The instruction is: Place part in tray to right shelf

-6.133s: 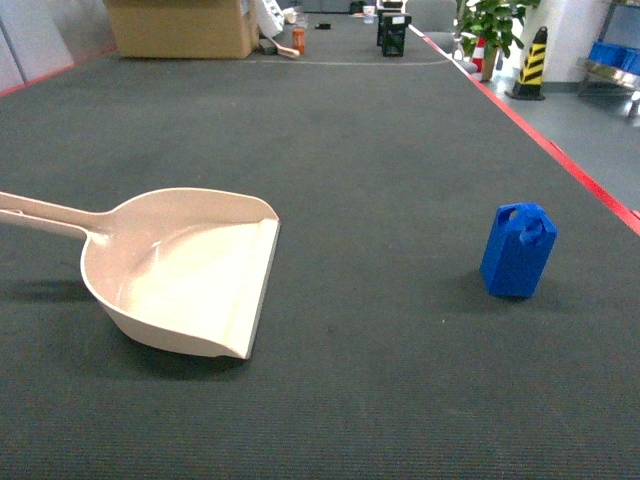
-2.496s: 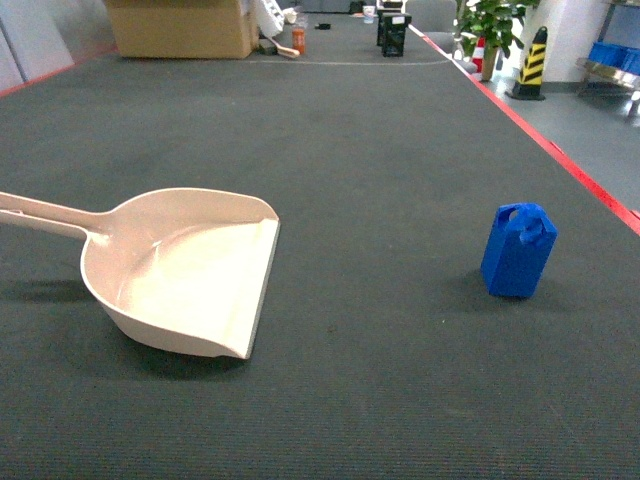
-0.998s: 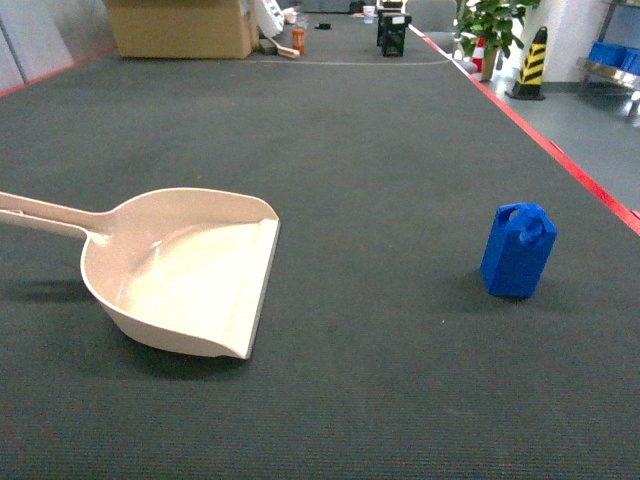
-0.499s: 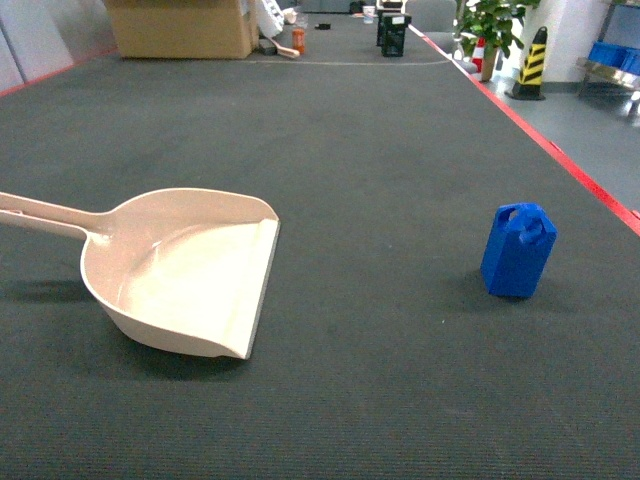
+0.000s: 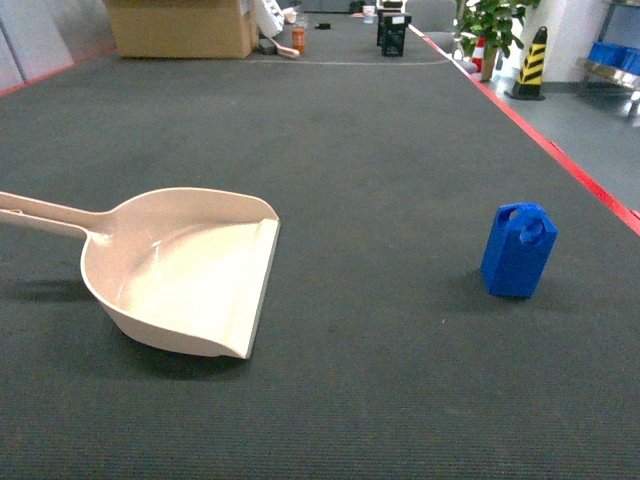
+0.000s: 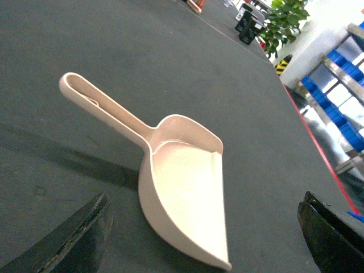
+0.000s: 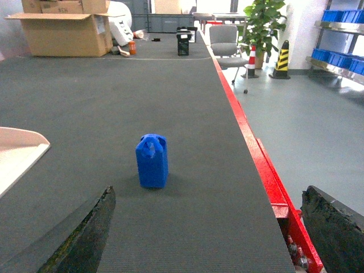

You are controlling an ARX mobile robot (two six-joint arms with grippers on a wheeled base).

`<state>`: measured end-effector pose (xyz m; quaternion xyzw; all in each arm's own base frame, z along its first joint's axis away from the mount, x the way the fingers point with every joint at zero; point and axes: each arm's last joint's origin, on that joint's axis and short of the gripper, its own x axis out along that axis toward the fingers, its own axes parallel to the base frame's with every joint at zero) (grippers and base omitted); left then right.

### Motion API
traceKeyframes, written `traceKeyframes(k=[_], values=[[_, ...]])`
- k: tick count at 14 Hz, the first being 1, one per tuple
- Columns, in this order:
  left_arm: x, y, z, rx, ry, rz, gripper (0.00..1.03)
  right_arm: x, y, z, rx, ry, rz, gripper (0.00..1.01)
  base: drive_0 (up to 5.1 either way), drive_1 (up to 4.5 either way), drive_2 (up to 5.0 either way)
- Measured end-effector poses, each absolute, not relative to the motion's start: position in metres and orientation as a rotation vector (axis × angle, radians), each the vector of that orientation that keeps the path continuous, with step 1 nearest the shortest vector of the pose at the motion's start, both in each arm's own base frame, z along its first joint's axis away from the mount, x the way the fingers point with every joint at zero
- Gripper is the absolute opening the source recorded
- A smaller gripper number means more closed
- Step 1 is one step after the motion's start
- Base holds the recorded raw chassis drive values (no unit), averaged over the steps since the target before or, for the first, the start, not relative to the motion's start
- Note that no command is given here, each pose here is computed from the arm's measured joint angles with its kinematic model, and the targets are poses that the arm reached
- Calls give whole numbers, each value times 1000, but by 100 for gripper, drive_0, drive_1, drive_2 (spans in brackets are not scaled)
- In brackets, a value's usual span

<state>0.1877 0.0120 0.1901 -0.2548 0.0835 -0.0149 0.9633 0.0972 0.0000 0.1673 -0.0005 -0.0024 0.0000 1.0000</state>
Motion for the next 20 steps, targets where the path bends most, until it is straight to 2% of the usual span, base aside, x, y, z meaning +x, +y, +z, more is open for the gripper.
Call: traceKeyframes(k=[3,5,8,13,15,16,18,20], values=[[249,23,174,-714,201,10,98,97,0,167,-1,-5,0,98,0,0,0],[270,30,155,-788,247,43,98,97,0,167,-1,-4,0,98,0,0,0],[294,38,138,-848,274,77,98,97,0,167,-1,-5,0,98,0,0,0],[336,44,127,-910,262,89,98,97,0,167,-1,-5,0,98,0,0,0],[357,45,120,-938,268,97,98,97,0,167,-1,-5,0,98,0,0,0],[380,54,114,-977,254,120,98,97,0,167,-1,-5,0,98,0,0,0],[392,61,105,-1017,245,134,98,97,0,167,-1,-5,0,98,0,0,0],[401,63,98,-1053,235,116,97,97,0,167,-1,-5,0,98,0,0,0]])
